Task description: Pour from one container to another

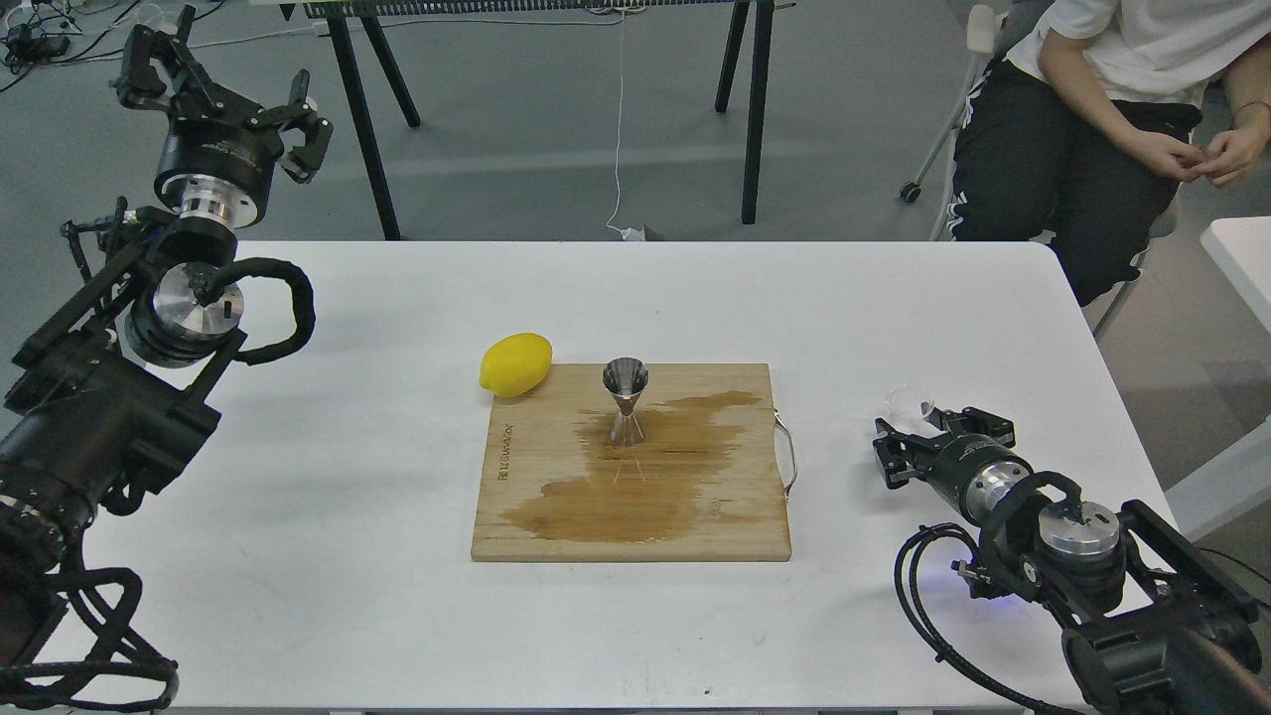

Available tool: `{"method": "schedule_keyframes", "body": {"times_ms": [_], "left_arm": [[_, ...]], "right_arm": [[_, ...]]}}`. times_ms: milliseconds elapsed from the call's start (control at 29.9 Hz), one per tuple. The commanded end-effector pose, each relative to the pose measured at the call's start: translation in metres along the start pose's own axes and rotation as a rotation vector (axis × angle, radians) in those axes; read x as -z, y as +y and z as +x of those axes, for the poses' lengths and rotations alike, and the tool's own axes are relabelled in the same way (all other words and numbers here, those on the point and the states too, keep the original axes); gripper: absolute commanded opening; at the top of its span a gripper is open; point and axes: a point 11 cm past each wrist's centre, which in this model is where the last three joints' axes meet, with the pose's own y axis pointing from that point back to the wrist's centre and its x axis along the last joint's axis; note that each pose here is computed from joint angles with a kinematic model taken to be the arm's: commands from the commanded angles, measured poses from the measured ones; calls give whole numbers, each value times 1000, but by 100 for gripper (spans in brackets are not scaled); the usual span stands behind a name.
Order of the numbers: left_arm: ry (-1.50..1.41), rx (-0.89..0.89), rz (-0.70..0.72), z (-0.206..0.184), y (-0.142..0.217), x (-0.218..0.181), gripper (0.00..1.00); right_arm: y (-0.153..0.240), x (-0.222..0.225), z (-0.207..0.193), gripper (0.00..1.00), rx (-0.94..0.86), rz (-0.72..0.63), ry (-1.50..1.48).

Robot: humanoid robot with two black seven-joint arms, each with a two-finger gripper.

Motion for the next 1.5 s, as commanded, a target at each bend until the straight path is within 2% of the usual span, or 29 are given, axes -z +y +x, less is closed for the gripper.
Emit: {"method": "schedule_keyframes", "body": {"times_ms": [0,67,134,167,200,267,367,534,735,835,968,1202,1469], "left_arm": [[1,-3,1,2,1,1,100],[2,-2,1,1,1,1,100],[3,1,1,0,1,1,100],[3,1,2,0,1,1,100],[3,1,2,0,1,1,100],[2,2,3,0,1,1,100],[2,2,3,0,1,1,100],[2,3,2,0,1,1,100],[3,3,2,0,1,0,100],[3,3,6,0,1,1,100],[8,5,10,-1,1,4,100],[15,2,16,0,4,10,100],[19,7,19,0,4,11,100]], "right_arm": [[1,0,3,70,-4,2,-1],[1,1,3,74,-5,3,1],[2,0,4,82,-3,2,0],[3,1,3,94,3,3,1],[3,1,2,97,7,3,2],[3,2,-1,98,31,5,7],[6,10,-19,98,167,20,23],[14,33,-75,99,404,52,127],[19,68,-144,99,501,114,373],[25,87,-176,99,544,181,473],[33,125,-215,99,631,356,581],[39,157,-245,100,687,526,675],[29,159,-237,100,630,522,693]]}}
